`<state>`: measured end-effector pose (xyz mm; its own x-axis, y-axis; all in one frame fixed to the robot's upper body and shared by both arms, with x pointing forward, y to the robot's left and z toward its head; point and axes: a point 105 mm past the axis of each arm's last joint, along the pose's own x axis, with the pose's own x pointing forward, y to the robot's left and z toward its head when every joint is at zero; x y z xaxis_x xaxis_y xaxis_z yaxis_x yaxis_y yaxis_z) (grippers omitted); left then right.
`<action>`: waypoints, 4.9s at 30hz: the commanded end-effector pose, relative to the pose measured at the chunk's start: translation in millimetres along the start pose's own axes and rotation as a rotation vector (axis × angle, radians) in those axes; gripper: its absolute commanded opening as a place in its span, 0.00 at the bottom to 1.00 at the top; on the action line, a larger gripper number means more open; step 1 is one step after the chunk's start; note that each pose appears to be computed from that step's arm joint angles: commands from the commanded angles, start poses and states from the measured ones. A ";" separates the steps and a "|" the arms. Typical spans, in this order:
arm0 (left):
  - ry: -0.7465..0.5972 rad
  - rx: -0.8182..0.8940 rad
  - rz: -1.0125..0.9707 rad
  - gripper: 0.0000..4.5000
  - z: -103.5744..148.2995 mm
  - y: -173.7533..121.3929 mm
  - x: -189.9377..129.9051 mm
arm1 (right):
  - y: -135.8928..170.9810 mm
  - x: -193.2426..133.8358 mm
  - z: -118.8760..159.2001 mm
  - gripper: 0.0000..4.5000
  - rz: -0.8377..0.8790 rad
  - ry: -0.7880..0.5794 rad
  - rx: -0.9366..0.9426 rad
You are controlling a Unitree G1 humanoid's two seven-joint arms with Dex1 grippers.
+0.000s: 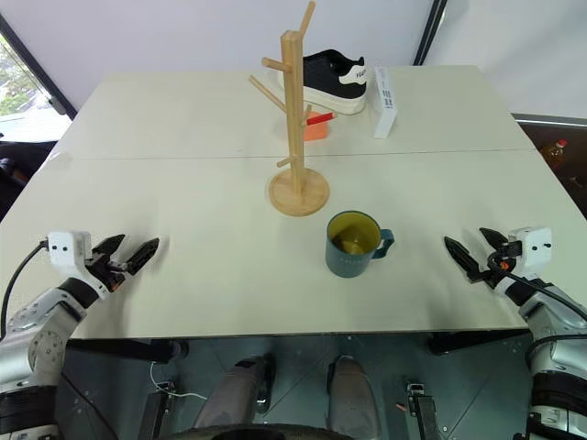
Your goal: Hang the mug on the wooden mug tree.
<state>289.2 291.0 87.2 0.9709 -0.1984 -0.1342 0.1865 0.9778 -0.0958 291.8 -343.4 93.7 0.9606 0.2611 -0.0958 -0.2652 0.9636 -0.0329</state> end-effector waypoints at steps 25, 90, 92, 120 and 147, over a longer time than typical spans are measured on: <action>-0.071 0.173 -0.788 1.00 29.5 -149.2 4.3 | 59.0 -39.5 27.4 0.99 0.003 -0.110 -0.063; -0.153 0.288 -0.888 1.00 44.6 -179.7 16.1 | 147.3 29.0 100.3 0.01 0.383 -0.283 -0.456; -0.180 0.288 -0.835 1.00 54.5 -165.4 22.0 | 156.3 32.8 127.7 0.01 0.461 -0.308 -0.550; -0.316 0.256 -0.882 1.00 106.5 -177.1 7.9 | 153.9 136.7 216.9 0.01 0.664 -0.281 -0.741; -0.338 0.251 -0.818 1.00 109.4 -171.0 12.4 | 130.7 155.9 225.2 0.55 0.511 -0.282 -0.758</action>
<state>288.7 125.8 199.1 0.5019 -0.8529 0.1435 0.8407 0.5201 0.1508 428.2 -151.2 269.9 0.6373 0.7580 -0.1386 -0.6269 0.4055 -0.6653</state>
